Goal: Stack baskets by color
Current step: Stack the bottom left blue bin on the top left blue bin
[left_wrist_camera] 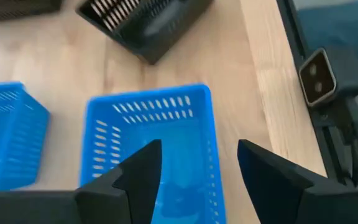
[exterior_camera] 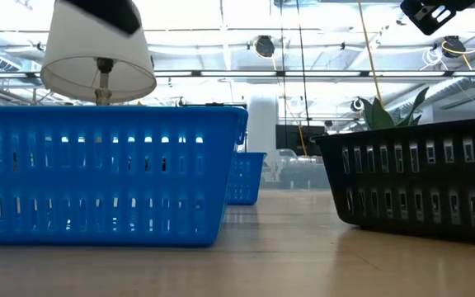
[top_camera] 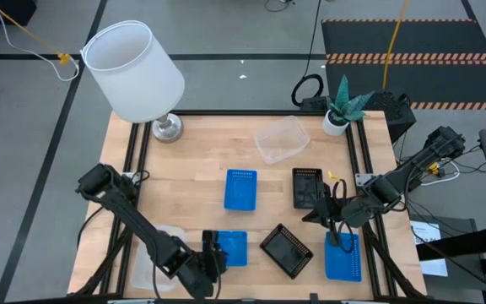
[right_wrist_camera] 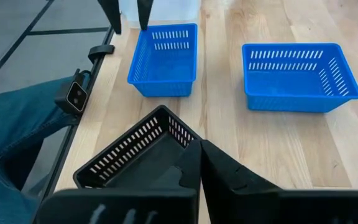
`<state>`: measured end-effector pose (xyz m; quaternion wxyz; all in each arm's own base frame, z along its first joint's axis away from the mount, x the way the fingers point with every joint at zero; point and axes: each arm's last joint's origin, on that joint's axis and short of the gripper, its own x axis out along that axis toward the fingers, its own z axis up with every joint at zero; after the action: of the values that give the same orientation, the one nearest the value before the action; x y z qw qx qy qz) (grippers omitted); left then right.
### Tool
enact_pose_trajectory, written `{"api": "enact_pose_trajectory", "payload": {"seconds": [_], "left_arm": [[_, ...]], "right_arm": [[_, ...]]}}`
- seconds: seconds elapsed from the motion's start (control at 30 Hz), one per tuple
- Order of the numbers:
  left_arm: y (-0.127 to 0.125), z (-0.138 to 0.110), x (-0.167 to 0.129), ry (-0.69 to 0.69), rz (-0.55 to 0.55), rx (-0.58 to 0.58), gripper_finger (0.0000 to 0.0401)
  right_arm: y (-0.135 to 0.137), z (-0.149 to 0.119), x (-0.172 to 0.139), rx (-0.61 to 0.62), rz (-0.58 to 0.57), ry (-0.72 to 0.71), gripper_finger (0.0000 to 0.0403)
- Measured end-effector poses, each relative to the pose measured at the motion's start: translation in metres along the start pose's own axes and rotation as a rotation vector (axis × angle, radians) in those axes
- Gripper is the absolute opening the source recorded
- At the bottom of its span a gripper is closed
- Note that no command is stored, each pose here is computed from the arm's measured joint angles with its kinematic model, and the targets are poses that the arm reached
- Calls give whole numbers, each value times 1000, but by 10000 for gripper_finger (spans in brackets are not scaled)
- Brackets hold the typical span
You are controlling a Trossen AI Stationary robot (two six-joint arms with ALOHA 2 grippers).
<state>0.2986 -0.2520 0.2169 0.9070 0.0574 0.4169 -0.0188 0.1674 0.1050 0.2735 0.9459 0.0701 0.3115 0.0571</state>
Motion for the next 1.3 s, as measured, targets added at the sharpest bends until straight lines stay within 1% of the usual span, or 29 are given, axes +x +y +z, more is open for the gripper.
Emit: {"api": "enact_pose_trajectory", "payload": {"seconds": [0.17,0.23,0.33,0.43,0.93,1.3], "left_arm": [[-6,-9,17,46,-6,-2,214],[-7,-10,20,54,-5,-8,214],[-9,-9,21,41,-19,-61,214],[-10,-10,20,46,-29,-86,214],[-11,-14,19,72,-20,-87,214],[-17,-25,38,118,-8,-17,210]], "right_arm": [[0,0,0,-4,-2,4,4],[0,0,0,-4,-2,4,4],[0,0,0,1,-2,5,4],[0,0,0,2,-2,5,4],[-2,-7,3,-5,-9,24,4],[-2,-7,4,-3,-6,19,4]]}}
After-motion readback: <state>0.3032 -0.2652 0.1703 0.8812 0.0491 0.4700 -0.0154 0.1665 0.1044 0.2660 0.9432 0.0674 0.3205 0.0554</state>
